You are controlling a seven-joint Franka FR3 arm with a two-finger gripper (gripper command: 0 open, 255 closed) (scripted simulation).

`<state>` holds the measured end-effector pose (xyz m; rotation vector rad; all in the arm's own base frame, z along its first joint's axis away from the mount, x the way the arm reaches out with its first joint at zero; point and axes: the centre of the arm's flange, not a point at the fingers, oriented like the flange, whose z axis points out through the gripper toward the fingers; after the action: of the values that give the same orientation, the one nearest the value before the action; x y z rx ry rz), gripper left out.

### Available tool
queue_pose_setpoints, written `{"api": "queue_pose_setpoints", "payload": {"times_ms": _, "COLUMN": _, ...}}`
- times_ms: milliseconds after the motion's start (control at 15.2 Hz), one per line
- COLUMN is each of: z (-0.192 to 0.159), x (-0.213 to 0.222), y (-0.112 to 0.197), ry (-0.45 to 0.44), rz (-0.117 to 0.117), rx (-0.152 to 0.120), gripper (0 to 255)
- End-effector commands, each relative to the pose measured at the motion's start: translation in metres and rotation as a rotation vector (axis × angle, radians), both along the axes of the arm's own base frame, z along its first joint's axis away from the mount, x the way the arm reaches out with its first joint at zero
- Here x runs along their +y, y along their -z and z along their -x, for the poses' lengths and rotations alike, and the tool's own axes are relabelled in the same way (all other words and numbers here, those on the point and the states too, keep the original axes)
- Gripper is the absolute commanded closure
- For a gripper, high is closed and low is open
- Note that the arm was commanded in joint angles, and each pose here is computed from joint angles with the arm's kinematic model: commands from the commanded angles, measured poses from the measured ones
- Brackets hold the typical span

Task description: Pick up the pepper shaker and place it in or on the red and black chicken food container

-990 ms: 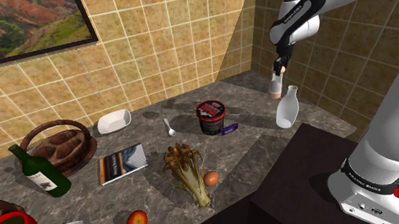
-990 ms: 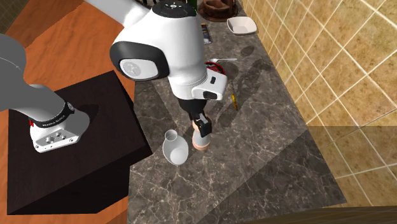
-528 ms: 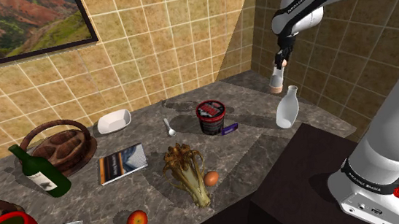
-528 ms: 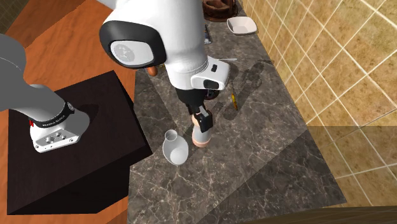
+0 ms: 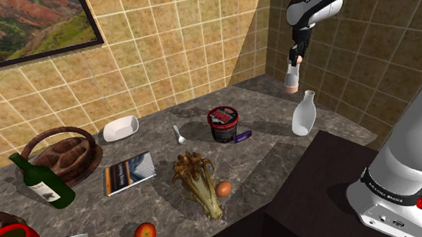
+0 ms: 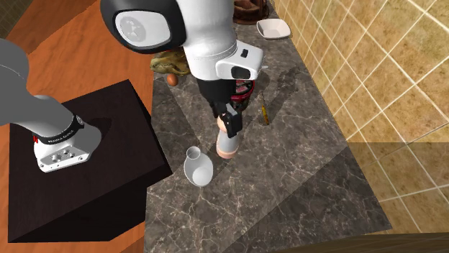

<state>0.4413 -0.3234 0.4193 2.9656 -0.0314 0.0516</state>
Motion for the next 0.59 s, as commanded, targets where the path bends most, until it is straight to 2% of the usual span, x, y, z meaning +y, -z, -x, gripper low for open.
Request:
{"api": "queue_pose_setpoints", "payload": {"times_ms": 0, "z": -0.015, "x": 0.02, "y": -0.005, "ry": 0.0, "rz": 0.0, "rx": 0.0, "gripper": 255}}
{"api": "queue_pose_setpoints", "payload": {"times_ms": 528, "z": -0.076, "x": 0.104, "y": -0.024, "ry": 0.0, "rz": 0.0, "rx": 0.0, "gripper": 255}}
